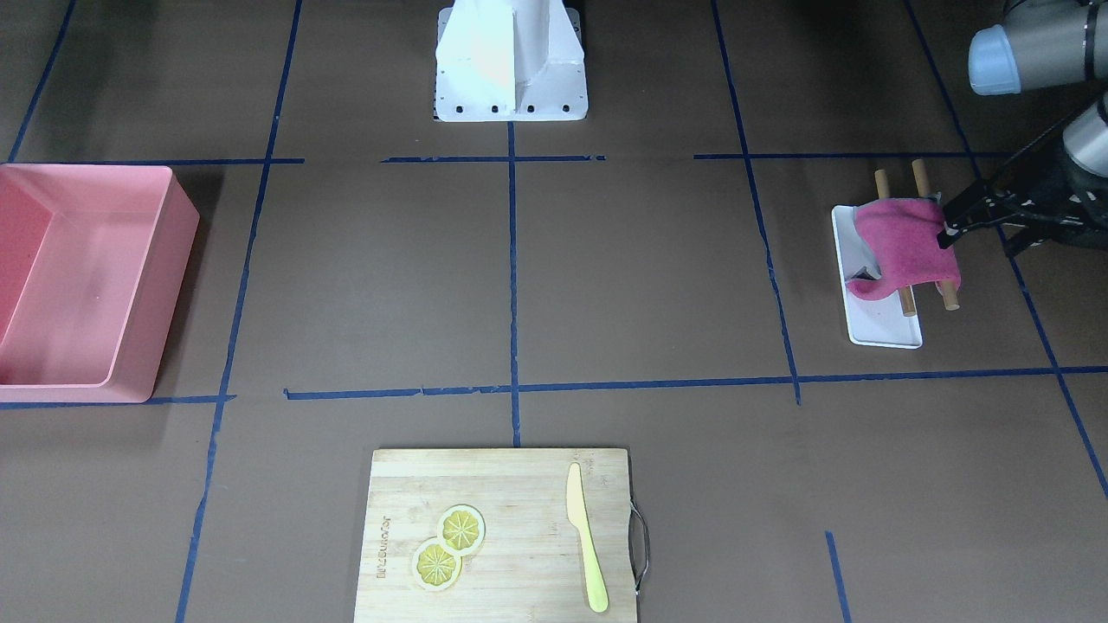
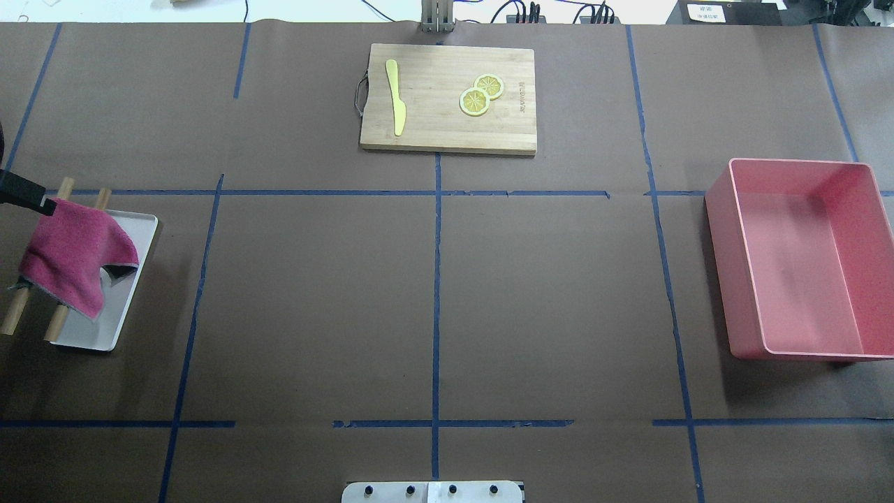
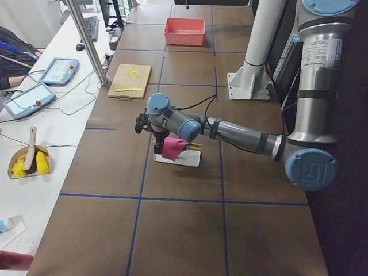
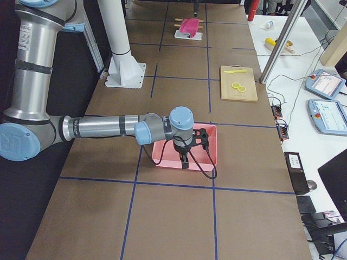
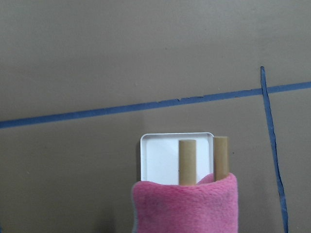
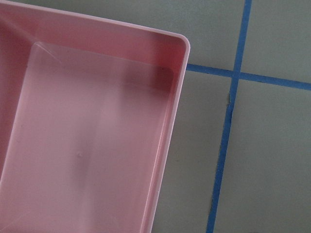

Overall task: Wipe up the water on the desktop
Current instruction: 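Lower the left gripper onto the pink towel on the white tray and grasp it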

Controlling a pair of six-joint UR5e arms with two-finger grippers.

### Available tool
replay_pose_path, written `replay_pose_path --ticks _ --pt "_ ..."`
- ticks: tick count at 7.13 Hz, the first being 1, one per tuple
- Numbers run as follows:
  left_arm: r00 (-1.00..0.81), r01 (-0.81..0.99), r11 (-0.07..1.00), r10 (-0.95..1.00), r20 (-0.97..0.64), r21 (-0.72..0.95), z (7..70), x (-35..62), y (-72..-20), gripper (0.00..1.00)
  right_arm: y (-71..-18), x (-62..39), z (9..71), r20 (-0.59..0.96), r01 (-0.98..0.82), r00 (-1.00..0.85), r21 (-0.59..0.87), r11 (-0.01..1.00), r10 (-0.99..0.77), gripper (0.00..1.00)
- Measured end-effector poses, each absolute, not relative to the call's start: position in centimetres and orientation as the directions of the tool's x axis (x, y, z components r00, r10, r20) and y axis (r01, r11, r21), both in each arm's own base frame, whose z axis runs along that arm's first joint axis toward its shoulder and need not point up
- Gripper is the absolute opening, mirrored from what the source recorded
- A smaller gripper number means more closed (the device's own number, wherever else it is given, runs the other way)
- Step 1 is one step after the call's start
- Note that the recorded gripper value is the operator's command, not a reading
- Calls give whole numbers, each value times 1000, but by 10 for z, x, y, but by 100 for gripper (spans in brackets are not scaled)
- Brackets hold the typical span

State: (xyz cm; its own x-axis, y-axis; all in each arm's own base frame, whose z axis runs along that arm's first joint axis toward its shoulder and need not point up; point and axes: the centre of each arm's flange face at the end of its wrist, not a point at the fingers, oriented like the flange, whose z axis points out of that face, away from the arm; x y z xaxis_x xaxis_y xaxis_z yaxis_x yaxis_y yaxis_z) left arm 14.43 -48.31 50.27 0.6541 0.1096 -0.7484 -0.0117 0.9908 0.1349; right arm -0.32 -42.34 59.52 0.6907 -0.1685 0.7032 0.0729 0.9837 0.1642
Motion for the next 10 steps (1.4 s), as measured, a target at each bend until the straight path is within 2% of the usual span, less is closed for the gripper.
replay_pose_path --ticks 1,3,4,5,8,10 --pt "669 -18 991 108 -736 130 506 155 -477 97 -423 -3 596 704 73 690 162 984 -167 100" --pt "677 -28 991 113 -727 128 509 163 -473 43 -423 -3 597 705 73 689 157 985 -164 100" --pt "678 -29 991 114 -726 128 509 164 -473 22 -423 -3 597 706 73 689 157 985 -164 100" --pt "678 -29 991 114 -726 128 509 164 -473 9 -423 -4 597 706 74 689 156 985 -164 100" --pt "678 -29 991 115 -726 130 509 164 -473 1 -423 -4 598 706 74 690 154 985 -162 100" --pt "680 -22 991 110 -725 129 508 162 -473 0 -423 -4 597 706 74 689 155 985 -163 100"
